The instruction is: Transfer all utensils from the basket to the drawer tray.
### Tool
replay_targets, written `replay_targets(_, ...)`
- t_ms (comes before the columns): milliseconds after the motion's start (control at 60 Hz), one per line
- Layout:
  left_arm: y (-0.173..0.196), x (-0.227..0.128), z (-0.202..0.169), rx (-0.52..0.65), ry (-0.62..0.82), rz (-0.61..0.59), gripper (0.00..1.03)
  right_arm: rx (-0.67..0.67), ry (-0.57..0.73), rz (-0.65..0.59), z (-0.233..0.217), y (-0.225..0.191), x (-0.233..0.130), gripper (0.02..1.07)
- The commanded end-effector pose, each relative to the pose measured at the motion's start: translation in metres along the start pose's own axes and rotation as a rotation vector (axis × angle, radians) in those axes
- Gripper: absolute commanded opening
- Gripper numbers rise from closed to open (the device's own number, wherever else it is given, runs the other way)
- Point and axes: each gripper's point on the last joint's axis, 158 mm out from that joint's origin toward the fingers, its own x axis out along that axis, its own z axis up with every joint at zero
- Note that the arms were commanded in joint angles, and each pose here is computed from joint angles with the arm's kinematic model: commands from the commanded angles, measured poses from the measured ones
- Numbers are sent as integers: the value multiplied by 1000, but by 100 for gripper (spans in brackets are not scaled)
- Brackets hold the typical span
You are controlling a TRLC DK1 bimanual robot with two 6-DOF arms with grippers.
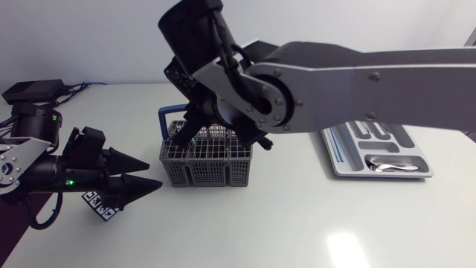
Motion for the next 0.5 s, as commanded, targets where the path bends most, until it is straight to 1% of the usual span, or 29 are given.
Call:
replay_targets(0, -9, 2, -6, 5, -1, -23, 99, 28, -39, 4, 5, -14, -14, 8)
replay_targets(67, -10, 1, -4, 7, -4, -22, 99, 39, -50, 29, 5, -21, -22, 8)
replay_targets(183, -10, 0, -3, 8, -8, -19, 99, 61, -32, 103, -4, -31, -35, 8)
replay_targets(233, -11, -1, -2, 10, -11, -18, 99, 73, -8, 108, -12, -40, -40, 8)
replay_targets(300, -11, -2, 0, 11, -16, -16, 99, 65, 40, 168, -27, -38, -48, 8)
replay_targets(367, -12, -2, 0, 12, -18, -15, 99, 45, 69, 169, -40, -47, -56, 8)
replay_targets(417, -12, -3, 0, 13, -19, -14, 99, 28, 89, 193, -49, -50, -64, 8)
replay_targets(483, -13, -4, 1, 14, -23, -11, 99, 41, 108, 207, -62, -62, -71, 8)
